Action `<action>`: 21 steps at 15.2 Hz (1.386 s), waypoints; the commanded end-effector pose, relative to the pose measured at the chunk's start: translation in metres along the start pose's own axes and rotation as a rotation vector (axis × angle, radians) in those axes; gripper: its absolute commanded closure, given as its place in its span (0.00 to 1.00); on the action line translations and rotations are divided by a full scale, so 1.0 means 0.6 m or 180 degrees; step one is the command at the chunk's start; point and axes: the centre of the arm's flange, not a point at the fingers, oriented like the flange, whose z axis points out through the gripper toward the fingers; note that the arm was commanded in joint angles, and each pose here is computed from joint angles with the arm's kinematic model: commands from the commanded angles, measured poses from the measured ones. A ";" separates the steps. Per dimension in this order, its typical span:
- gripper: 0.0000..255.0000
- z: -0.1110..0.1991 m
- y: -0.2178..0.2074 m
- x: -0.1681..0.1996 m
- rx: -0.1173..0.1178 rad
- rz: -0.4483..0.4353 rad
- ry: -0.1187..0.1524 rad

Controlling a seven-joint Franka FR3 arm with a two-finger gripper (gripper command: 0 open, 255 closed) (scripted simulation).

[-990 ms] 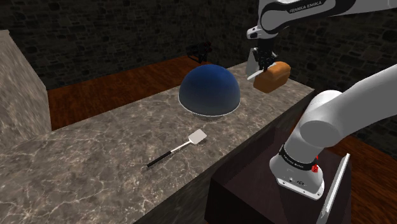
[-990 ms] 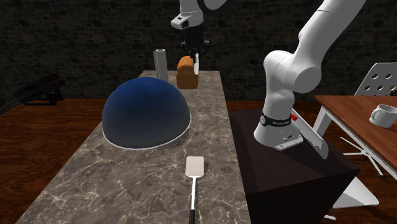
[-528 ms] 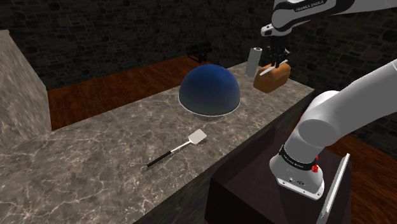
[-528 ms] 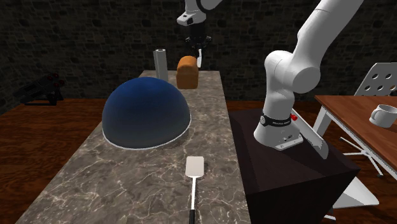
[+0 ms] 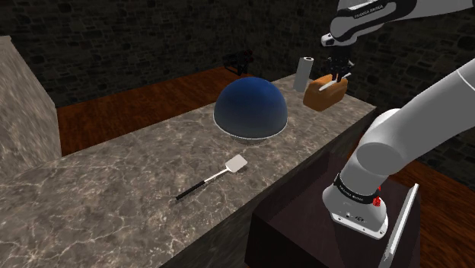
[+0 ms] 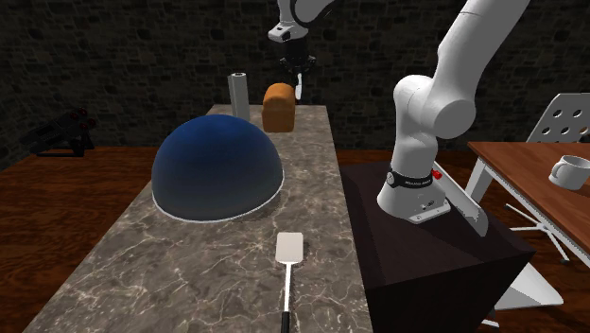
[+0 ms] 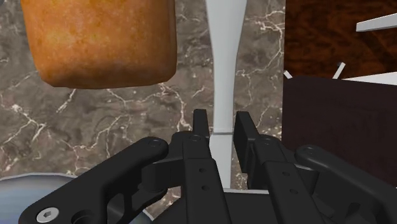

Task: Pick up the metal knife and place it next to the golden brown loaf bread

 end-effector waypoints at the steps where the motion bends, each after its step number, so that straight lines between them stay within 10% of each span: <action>1: 1.00 0.017 0.001 0.001 -0.0001 -0.0001 -0.0001; 21: 1.00 0.189 0.014 0.037 -0.0001 -0.0001 -0.0001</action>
